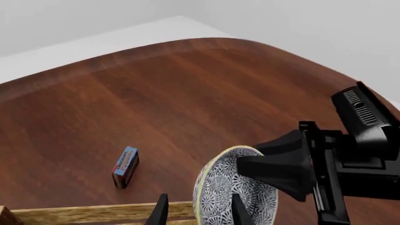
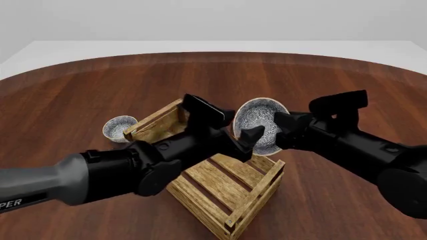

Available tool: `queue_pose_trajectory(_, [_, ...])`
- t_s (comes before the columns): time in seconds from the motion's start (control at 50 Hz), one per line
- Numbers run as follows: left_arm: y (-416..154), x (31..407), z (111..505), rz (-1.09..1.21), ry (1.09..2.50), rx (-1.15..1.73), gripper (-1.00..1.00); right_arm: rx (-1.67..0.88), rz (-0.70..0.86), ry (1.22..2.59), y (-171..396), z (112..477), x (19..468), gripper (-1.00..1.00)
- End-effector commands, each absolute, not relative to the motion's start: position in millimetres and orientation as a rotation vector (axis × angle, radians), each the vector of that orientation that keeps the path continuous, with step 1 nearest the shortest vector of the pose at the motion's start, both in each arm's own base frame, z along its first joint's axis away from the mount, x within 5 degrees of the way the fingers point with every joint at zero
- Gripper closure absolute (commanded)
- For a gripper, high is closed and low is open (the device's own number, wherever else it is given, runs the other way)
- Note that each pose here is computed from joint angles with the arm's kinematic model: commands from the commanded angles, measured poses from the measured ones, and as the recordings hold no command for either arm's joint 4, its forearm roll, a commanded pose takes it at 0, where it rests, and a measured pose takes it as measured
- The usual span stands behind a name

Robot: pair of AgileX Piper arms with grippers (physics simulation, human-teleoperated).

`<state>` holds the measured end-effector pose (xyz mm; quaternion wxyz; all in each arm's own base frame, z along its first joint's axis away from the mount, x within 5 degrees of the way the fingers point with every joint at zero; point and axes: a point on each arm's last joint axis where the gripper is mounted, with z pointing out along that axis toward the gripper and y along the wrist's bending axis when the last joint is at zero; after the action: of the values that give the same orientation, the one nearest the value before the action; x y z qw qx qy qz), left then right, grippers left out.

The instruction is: Stack the right bowl on the left bowl and place them in the tray.

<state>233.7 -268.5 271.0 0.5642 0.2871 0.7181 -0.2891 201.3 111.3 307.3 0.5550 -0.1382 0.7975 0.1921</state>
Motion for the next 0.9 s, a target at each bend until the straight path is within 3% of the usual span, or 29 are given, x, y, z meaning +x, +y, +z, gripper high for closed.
queue_pose_trajectory(0.02, [-274.3,237.8,261.2,-0.680,1.712,0.681,-1.00,-0.283,0.491,1.885,112.5,309.8,202.1,1.00])
queue_pose_trajectory(0.04, [-273.3,237.6,261.8,-0.684,1.712,0.673,-1.00,-0.284,0.491,1.885,112.6,309.7,202.2,1.00])
queue_pose_trajectory(0.06, [-272.5,237.5,262.7,-0.686,1.712,0.669,1.00,-0.284,0.490,1.886,112.7,309.3,202.6,1.00])
queue_pose_trajectory(0.52, [-267.5,238.8,265.1,-0.687,1.709,0.648,1.00,-0.300,0.492,1.889,115.2,308.2,202.1,1.00])
queue_pose_trajectory(0.54, [-266.2,240.1,265.4,-0.680,1.706,0.647,1.00,-0.305,0.490,1.887,115.2,308.7,201.4,-1.00])
queue_pose_trajectory(0.9, [-251.3,267.3,270.2,-0.590,1.687,0.610,1.00,-0.325,0.515,1.870,113.2,316.1,186.0,-1.00])
